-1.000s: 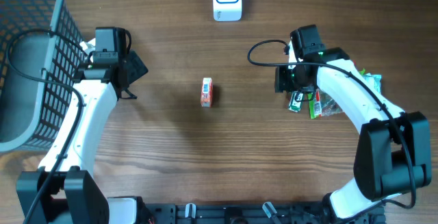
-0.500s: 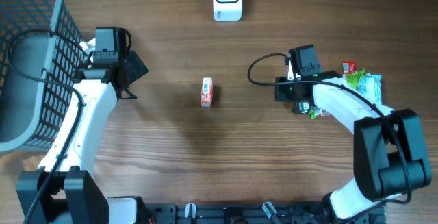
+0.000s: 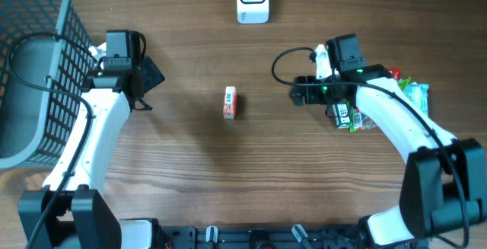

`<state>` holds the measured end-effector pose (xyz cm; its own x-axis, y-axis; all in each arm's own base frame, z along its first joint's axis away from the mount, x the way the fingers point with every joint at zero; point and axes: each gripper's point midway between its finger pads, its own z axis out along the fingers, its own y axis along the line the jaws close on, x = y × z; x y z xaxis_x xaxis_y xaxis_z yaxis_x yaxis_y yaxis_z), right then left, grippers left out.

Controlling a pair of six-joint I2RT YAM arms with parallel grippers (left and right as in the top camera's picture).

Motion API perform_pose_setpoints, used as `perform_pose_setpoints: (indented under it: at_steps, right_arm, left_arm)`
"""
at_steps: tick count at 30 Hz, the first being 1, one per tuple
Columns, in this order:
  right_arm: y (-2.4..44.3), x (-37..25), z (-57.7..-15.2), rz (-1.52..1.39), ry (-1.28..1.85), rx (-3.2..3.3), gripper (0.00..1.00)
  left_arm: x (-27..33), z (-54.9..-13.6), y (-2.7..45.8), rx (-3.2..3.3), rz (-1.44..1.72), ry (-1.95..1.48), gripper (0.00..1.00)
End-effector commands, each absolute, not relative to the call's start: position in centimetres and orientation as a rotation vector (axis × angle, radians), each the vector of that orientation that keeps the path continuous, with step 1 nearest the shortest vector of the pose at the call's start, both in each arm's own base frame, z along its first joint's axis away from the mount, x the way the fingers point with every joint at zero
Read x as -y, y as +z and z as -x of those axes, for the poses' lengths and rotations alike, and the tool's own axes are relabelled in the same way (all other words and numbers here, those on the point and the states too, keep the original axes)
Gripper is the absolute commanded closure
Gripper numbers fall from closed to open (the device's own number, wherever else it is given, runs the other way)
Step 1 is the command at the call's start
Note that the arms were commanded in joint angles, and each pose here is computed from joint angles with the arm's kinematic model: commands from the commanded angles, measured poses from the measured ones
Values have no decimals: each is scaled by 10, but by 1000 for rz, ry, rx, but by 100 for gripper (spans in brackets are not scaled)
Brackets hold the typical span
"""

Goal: Scan the item barcode

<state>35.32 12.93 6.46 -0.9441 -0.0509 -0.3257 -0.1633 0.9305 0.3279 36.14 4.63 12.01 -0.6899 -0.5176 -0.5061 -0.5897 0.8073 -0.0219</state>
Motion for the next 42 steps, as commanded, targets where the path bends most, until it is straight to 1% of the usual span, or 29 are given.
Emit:
perform_pose_setpoints:
  at_steps: [1, 2, 5, 9, 13, 15, 17, 20, 22, 23, 24, 28, 32, 35, 38, 39, 40, 41, 42]
  right_arm:
    - [103, -178, -343, 208, 972, -2679, 0]
    - [103, -181, -342, 161, 989, -2694, 7]
    - [101, -197, -337, 214, 956, -2699, 21]
    - [89, -223, -332, 138, 730, -2737, 30]
    - [97, -257, -327, 140, 597, -2682, 33]
    - [109, -272, -327, 127, 573, -2645, 33]
    - [111, -278, -325, 109, 546, -2627, 33]
    - [99, -296, -320, 138, 544, -2625, 33]
    - [86, -311, -324, 141, 525, -2596, 34]
    - [80, -317, -326, 151, 514, -2583, 36]
    - [73, -319, -328, 152, 485, -2575, 38]
    - [51, -311, -334, 138, 361, -2574, 38]
    - [44, -318, -336, 143, 384, -2572, 39]
    - [34, -319, -335, 148, 384, -2588, 47]
    - [24, -320, -335, 152, 377, -2602, 49]
    - [24, -320, -335, 152, 376, -2601, 51]
    - [24, -320, -336, 152, 371, -2596, 57]
    - [27, -317, -340, 140, 357, -2577, 66]
    - [31, -317, -342, 147, 355, -2567, 67]
  left_arm:
    - [-50, -362, 120, -2490, 818, 216, 0]
    - [-50, -362, 120, -2490, 818, 216, 0]
    - [-50, -362, 120, -2490, 818, 216, 0]
    - [-50, -362, 120, -2490, 818, 216, 0]
    - [-50, -362, 120, -2490, 818, 216, 0]
    - [-50, -362, 120, -2490, 818, 216, 0]
    - [-50, -362, 120, -2490, 818, 216, 0]
    - [-50, -362, 120, -2490, 818, 216, 0]
    - [-50, -362, 120, -2490, 818, 216, 0]
    - [-50, -362, 120, -2490, 818, 216, 0]
    - [-50, -362, 120, -2490, 818, 216, 0]
    - [-50, -362, 120, -2490, 818, 216, 0]
    - [-50, -362, 120, -2490, 818, 216, 0]
    - [-50, -362, 120, -2490, 818, 216, 0]
    - [-50, -362, 120, -2490, 818, 216, 0]
    - [-50, -362, 120, -2490, 818, 216, 0]
    - [-50, -362, 120, -2490, 818, 216, 0]
    - [-50, -362, 120, -2490, 818, 216, 0]
    - [-50, -362, 120, -2490, 818, 216, 0]
